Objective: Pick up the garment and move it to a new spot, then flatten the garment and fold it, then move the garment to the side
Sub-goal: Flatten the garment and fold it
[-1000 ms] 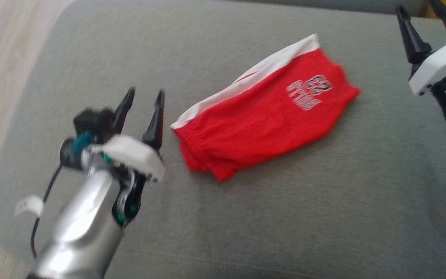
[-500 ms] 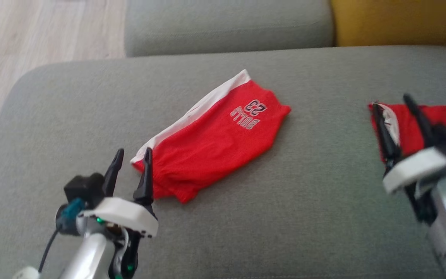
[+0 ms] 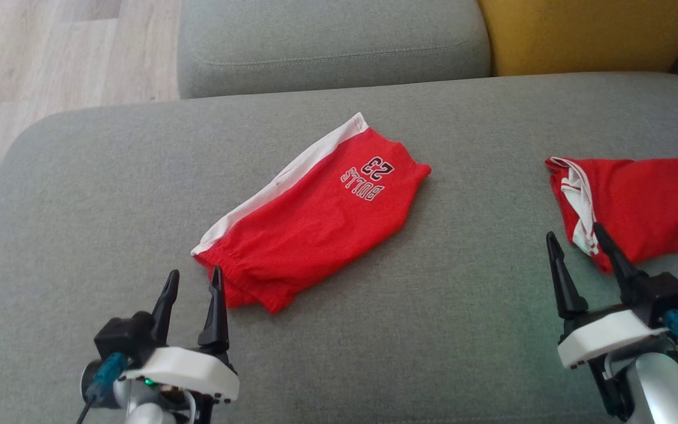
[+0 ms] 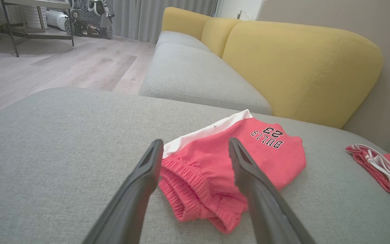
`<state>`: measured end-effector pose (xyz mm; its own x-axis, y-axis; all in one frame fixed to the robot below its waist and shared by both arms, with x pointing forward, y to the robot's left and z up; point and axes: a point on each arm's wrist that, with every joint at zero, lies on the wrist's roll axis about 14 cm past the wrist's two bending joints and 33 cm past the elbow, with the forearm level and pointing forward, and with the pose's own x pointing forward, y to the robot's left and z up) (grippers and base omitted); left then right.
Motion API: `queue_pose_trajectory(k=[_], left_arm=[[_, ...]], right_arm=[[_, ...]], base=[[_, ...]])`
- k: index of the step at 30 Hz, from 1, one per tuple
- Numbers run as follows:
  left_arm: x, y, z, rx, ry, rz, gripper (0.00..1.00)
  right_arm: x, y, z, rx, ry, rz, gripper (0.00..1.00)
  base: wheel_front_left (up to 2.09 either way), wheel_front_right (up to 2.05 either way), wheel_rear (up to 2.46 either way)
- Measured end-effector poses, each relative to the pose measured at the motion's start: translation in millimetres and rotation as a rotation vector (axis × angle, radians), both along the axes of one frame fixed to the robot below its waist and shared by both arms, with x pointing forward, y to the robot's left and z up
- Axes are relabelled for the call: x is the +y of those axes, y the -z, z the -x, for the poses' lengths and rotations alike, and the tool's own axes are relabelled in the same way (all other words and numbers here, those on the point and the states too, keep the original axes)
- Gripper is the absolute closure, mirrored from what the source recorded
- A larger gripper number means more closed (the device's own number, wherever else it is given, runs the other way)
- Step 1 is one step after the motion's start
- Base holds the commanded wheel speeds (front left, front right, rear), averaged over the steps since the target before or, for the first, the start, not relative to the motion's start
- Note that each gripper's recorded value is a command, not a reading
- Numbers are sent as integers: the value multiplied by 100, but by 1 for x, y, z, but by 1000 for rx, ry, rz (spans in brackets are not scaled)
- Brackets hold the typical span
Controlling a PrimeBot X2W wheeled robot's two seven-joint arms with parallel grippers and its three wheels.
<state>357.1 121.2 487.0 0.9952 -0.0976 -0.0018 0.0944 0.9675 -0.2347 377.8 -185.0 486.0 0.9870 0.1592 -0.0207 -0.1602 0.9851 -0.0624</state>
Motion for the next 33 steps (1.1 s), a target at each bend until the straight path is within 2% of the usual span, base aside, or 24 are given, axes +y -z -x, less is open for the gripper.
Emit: queue_pose_trajectory(k=[6, 11, 15, 22, 29, 33], left_arm=[[11, 6, 3, 14, -23, -12, 0], [17, 9, 2, 21, -34, -18, 0], [17, 12, 0, 35, -37, -2, 0], [29, 18, -4, 63, -88, 15, 0], [48, 29, -1, 105, -161, 26, 0], [56, 31, -1, 119, -193, 32, 0]], right_arm=[[9, 1, -7, 4, -25, 16, 0], [39, 17, -17, 118, -46, -168, 0], [62, 26, -40, 240, -70, -337, 0], [101, 64, -71, 535, -106, -534, 0], [128, 92, -105, 718, -112, -617, 0], [145, 105, -121, 794, -127, -626, 0]], base=[[0, 0, 0], [0, 0, 0], [0, 0, 0], [0, 0, 0], [0, 0, 0], [0, 0, 0]])
